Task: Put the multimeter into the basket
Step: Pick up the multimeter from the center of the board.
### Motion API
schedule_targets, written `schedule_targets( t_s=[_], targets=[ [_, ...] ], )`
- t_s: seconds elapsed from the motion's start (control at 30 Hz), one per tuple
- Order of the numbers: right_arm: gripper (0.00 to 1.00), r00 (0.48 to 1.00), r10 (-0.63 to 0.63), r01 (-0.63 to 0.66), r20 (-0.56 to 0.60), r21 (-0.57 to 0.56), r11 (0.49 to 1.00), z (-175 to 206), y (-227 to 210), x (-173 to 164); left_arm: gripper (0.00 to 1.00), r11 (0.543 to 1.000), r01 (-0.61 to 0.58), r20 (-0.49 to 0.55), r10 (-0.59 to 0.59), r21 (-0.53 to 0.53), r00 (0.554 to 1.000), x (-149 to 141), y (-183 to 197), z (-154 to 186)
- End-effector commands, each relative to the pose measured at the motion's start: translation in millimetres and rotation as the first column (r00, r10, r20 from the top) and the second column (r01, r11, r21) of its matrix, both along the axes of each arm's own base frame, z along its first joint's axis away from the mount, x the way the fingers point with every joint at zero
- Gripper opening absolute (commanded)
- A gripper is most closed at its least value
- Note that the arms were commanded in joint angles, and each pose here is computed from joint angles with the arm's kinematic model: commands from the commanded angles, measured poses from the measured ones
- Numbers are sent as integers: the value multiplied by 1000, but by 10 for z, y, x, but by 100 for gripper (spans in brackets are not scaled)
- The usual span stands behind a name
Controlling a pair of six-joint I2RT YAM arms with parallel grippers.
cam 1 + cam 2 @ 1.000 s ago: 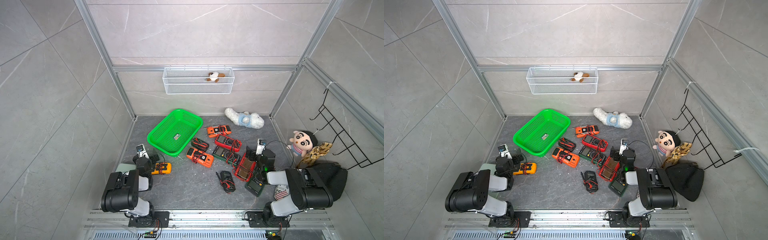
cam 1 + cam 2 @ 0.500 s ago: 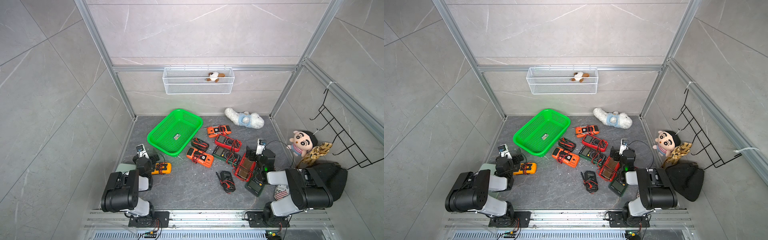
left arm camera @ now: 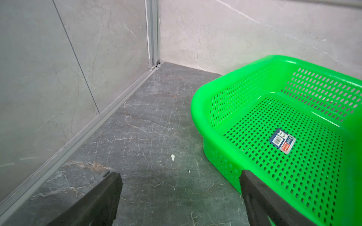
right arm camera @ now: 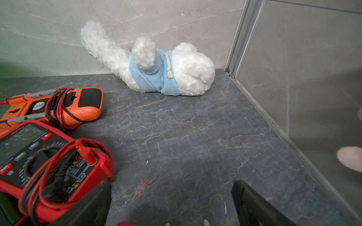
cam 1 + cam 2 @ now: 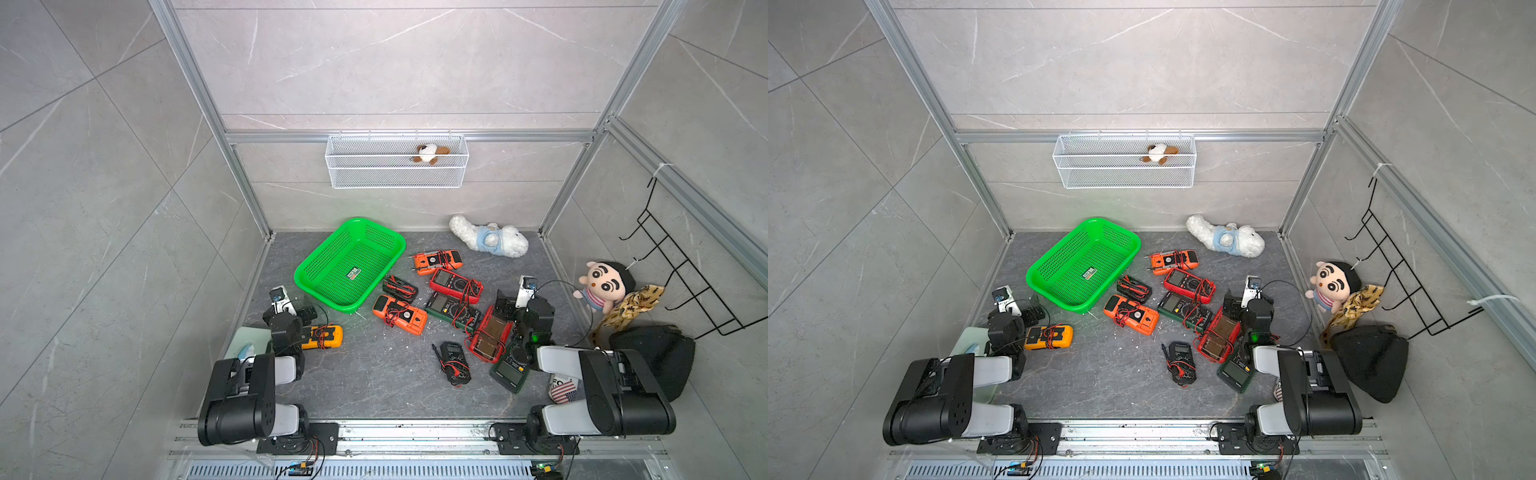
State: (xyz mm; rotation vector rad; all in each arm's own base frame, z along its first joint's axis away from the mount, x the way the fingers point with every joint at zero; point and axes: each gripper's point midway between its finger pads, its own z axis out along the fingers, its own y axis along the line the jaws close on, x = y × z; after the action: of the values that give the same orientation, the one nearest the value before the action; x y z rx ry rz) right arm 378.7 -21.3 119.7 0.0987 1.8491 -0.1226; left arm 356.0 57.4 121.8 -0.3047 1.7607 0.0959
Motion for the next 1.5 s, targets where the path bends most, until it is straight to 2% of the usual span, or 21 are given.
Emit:
schedule_targets(
  t_s=[0.0, 0.17, 0.5, 0.7, 0.8, 1.17, 1.47],
  targets=[
    [100, 999, -43, 43, 12, 6, 999, 127, -65, -51, 98, 999, -38, 63, 39, -12, 997, 16, 59, 290],
    [100, 996, -89, 88, 32, 36, 996, 317, -127, -131, 98, 997, -75, 120, 77, -22, 990, -103, 109, 565],
    [100, 996, -87, 87, 2, 41, 995, 350, -121, -159, 98, 994, -82, 241, 98, -73, 966, -326, 104, 938],
    [100, 994, -106, 106, 5, 33, 994, 359, -159, -189, 98, 992, -72, 237, 94, -102, 967, -321, 78, 975],
    [100, 994, -111, 111, 11, 36, 993, 394, -161, -222, 98, 993, -20, 246, 48, -116, 968, -268, -57, 1062],
    [100, 988, -144, 147, -62, 45, 988, 435, -204, -235, 98, 988, 150, 266, -133, -44, 955, -138, -819, 1567],
    [100, 982, -166, 170, -85, 45, 984, 464, -235, -250, 98, 940, 328, 214, -301, -100, 929, 32, -1516, 1682]
  ],
)
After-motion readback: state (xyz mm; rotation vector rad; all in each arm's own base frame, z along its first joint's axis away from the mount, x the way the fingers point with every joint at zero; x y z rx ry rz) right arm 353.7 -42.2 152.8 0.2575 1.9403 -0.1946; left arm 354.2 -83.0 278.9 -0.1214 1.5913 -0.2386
